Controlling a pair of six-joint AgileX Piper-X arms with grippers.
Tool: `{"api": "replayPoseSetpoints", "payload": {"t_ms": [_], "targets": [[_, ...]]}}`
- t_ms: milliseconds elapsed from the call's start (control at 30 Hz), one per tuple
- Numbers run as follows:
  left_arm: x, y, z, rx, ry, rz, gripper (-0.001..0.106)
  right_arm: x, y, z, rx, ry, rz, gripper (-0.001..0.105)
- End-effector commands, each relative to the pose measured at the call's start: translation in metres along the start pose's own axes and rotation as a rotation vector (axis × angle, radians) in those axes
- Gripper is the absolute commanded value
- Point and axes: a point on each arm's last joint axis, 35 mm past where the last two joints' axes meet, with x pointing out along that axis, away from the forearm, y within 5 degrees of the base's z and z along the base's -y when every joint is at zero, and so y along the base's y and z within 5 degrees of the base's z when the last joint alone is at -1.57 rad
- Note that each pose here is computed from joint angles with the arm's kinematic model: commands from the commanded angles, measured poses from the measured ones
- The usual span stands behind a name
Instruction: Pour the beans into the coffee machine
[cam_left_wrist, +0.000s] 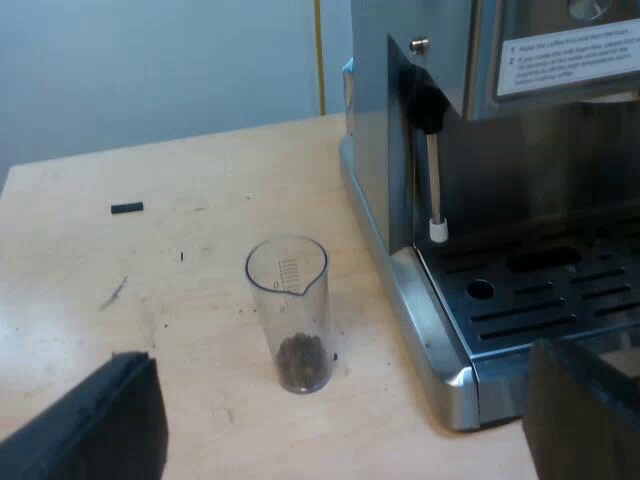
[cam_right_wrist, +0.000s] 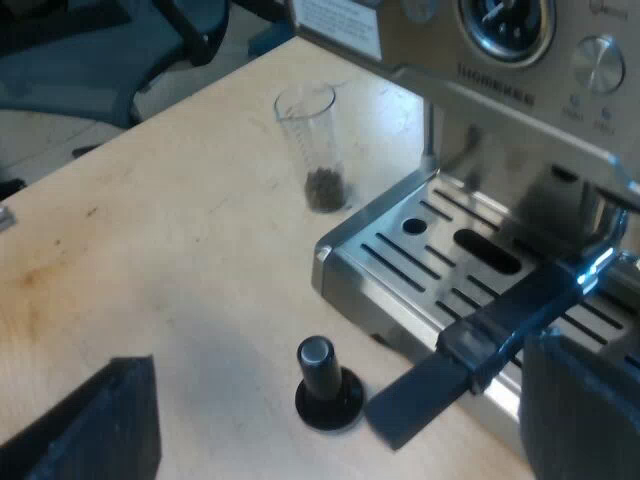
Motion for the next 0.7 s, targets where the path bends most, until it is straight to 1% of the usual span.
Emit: {"api": "replayPoseSetpoints", "payload": {"t_ms": [33, 100, 200, 333, 400, 467, 533, 600, 633, 667, 700], "targets": [[0.005, 0.001, -0.002, 0.0, -0.021, -0.005, 0.078, 0.002, -0.002, 0.008, -0.03, -0.047, -0.003, 0.079], [0.01, 0.002, -0.006, 0.001, -0.028, -0.006, 0.078, 0.008, -0.004, 0.009, -0.031, -0.057, 0.021, 0.079], [0.021, 0.005, -0.018, -0.001, -0.017, -0.005, 0.078, 0.018, -0.005, 0.009, -0.034, -0.074, 0.063, 0.079], [0.029, 0.008, -0.026, 0.003, -0.034, -0.007, 0.078, 0.028, -0.007, 0.007, -0.029, -0.066, 0.083, 0.079], [0.04, 0.011, -0.033, 0.013, -0.09, -0.006, 0.078, 0.033, -0.008, 0.005, -0.026, -0.059, 0.094, 0.079], [0.045, 0.013, -0.036, 0.015, -0.107, 0.014, 0.078, 0.036, -0.009, 0.004, -0.022, -0.05, 0.096, 0.079], [0.052, 0.015, -0.041, 0.012, -0.097, 0.035, 0.078, 0.037, -0.009, 0.004, -0.021, -0.047, 0.098, 0.079], [0.061, 0.018, -0.048, -0.004, -0.08, 0.035, 0.078, 0.037, -0.009, 0.003, -0.021, -0.048, 0.097, 0.079], [0.061, 0.018, -0.048, -0.004, -0.08, 0.035, 0.078, 0.037, -0.009, 0.003, -0.022, -0.05, 0.096, 0.079], [0.07, 0.02, -0.053, -0.036, -0.059, 0.028, 0.078, 0.037, -0.009, 0.003, -0.022, -0.05, 0.096, 0.079], [0.074, 0.021, -0.055, -0.052, -0.05, 0.029, 0.078, 0.037, -0.009, 0.003, -0.022, -0.05, 0.096, 0.079]]}}
